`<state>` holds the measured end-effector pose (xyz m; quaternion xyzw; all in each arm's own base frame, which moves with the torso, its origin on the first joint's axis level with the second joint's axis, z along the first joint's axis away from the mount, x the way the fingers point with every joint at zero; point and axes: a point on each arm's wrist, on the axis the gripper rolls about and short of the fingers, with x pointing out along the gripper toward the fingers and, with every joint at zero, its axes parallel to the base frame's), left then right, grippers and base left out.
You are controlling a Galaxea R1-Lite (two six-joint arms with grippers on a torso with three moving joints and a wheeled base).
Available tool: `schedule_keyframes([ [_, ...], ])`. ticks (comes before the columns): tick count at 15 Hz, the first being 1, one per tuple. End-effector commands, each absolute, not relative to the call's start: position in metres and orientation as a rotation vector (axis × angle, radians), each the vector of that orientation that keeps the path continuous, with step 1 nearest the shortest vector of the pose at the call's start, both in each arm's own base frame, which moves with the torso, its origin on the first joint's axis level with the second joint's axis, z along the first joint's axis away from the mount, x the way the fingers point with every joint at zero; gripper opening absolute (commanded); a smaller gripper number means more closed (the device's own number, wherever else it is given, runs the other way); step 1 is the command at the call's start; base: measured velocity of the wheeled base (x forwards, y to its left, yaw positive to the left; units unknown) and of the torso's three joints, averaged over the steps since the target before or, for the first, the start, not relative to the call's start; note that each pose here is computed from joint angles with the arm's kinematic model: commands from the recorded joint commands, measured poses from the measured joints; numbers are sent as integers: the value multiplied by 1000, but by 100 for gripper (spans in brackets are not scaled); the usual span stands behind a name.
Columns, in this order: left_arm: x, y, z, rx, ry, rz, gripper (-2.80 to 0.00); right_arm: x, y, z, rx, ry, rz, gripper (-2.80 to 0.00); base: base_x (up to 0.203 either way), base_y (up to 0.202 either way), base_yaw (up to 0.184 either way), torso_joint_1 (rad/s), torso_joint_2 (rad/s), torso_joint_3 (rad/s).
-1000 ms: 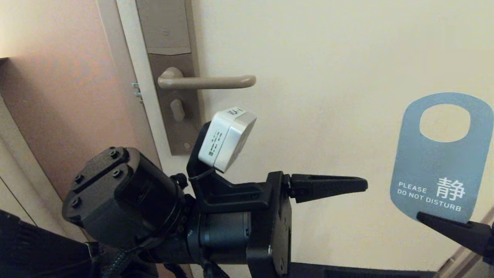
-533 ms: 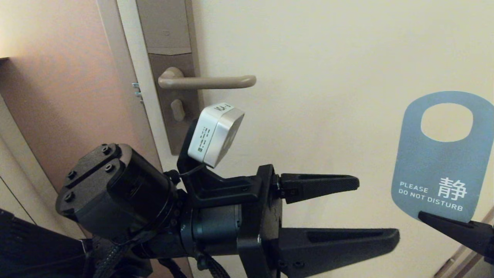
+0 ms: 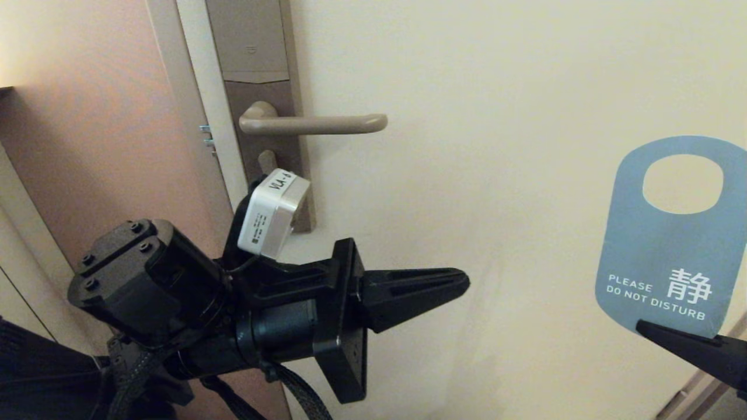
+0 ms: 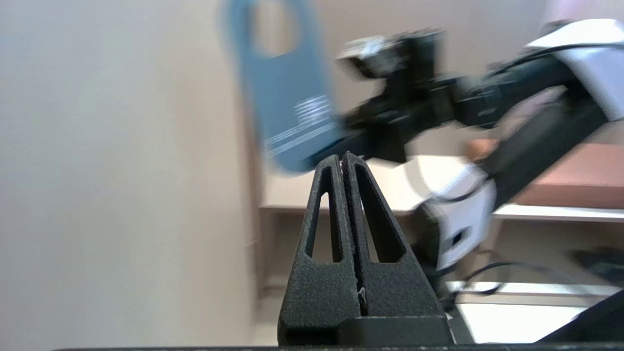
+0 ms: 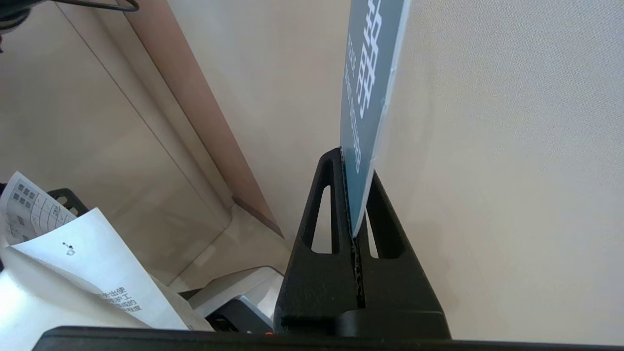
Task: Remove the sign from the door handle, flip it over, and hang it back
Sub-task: Hang the sign back with the other side facing out
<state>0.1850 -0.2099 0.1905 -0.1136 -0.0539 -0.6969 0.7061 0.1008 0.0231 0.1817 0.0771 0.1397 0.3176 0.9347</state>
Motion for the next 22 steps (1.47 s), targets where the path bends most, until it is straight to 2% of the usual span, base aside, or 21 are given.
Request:
schedule_keyframes([
  [1,191,-191,193,-227,-130,-1481,-280,97,23,182,155,272,654,-280,0,0,0,0,0,0],
  [6,193,-141,182,-58,-81,-1209,-280,87,22,177,153,261,654,-280,0,0,0,0,0,0],
  [13,176,-99,177,25,-38,-978,-280,87,22,177,152,256,652,-280,0,0,0,0,0,0],
  [22,161,-47,171,160,-8,-580,-280,85,21,181,143,231,650,-280,0,0,0,0,0,0],
])
